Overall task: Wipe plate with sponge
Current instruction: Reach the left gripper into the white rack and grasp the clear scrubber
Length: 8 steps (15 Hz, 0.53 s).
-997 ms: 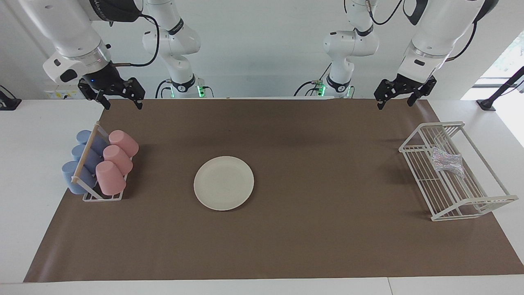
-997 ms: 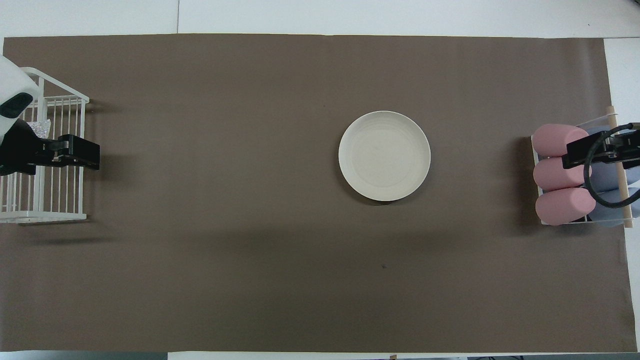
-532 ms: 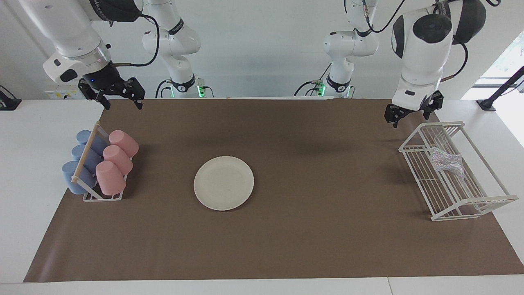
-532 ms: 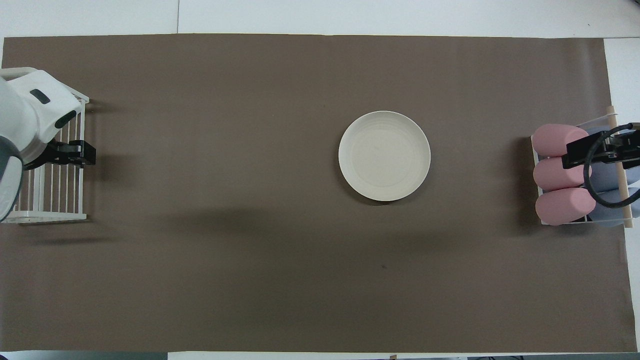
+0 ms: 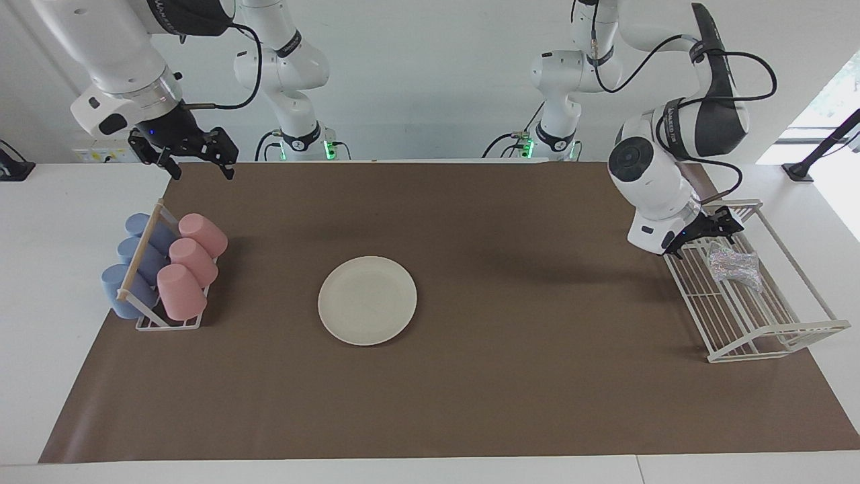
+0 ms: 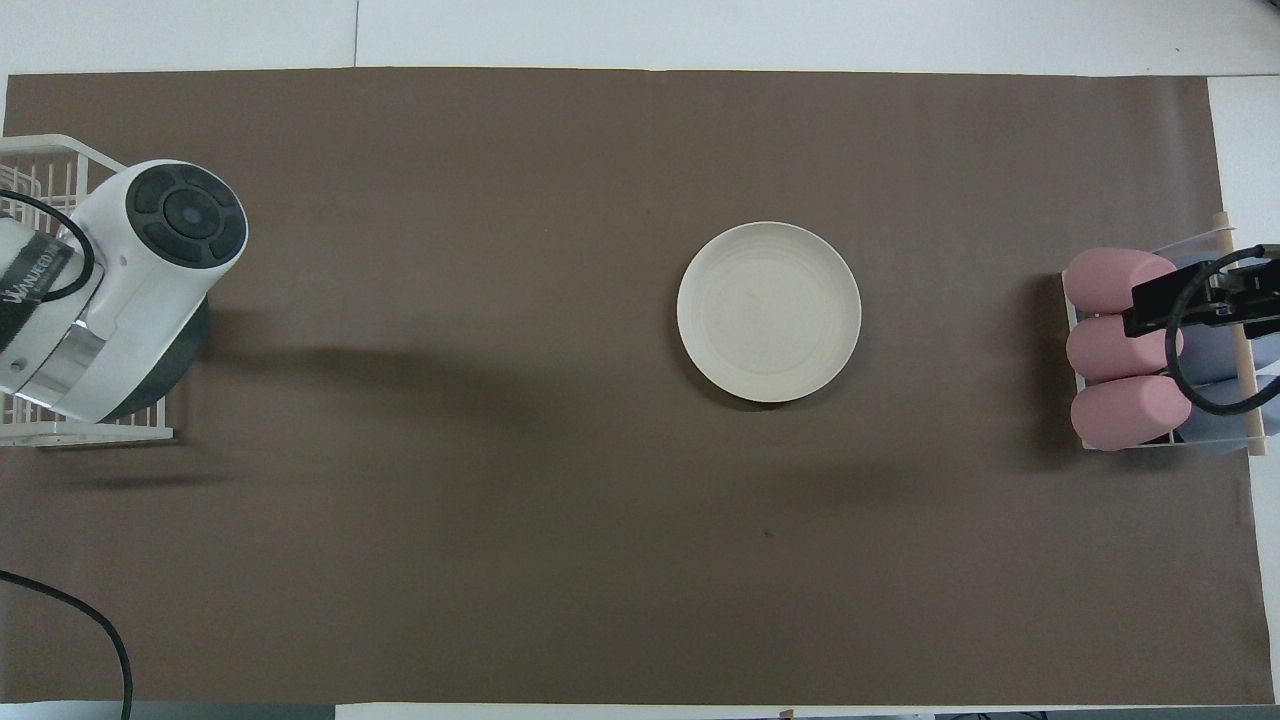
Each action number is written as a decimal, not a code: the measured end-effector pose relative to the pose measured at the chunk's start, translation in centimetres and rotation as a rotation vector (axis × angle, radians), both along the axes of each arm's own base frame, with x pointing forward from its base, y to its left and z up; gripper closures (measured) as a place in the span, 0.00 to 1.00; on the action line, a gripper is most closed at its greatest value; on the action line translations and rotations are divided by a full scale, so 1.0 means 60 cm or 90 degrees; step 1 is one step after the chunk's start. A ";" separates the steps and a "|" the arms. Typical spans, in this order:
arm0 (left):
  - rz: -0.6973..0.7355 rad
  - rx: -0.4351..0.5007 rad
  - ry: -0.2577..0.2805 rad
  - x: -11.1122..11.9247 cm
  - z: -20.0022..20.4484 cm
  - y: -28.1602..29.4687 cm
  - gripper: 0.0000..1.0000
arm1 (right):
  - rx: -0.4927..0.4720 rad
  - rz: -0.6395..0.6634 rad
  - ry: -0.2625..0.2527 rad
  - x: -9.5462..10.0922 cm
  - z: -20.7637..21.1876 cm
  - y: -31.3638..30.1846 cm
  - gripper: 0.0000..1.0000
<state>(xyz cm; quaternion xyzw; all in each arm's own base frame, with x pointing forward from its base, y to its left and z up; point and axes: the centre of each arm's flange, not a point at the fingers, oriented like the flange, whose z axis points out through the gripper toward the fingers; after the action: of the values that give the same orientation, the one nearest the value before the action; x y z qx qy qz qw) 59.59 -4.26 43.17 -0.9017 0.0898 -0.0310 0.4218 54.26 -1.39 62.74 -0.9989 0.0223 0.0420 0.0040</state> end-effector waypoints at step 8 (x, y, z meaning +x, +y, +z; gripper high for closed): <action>0.006 0.072 -0.016 0.008 -0.064 0.045 0.04 | -0.002 -0.001 -0.001 -0.001 0.002 0.034 0.00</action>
<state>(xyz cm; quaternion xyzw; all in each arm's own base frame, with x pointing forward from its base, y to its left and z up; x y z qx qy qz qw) 60.07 -1.58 39.34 -0.8765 0.0823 -0.0351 0.4730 54.22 0.67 62.86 -0.9989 0.0232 0.0410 0.0025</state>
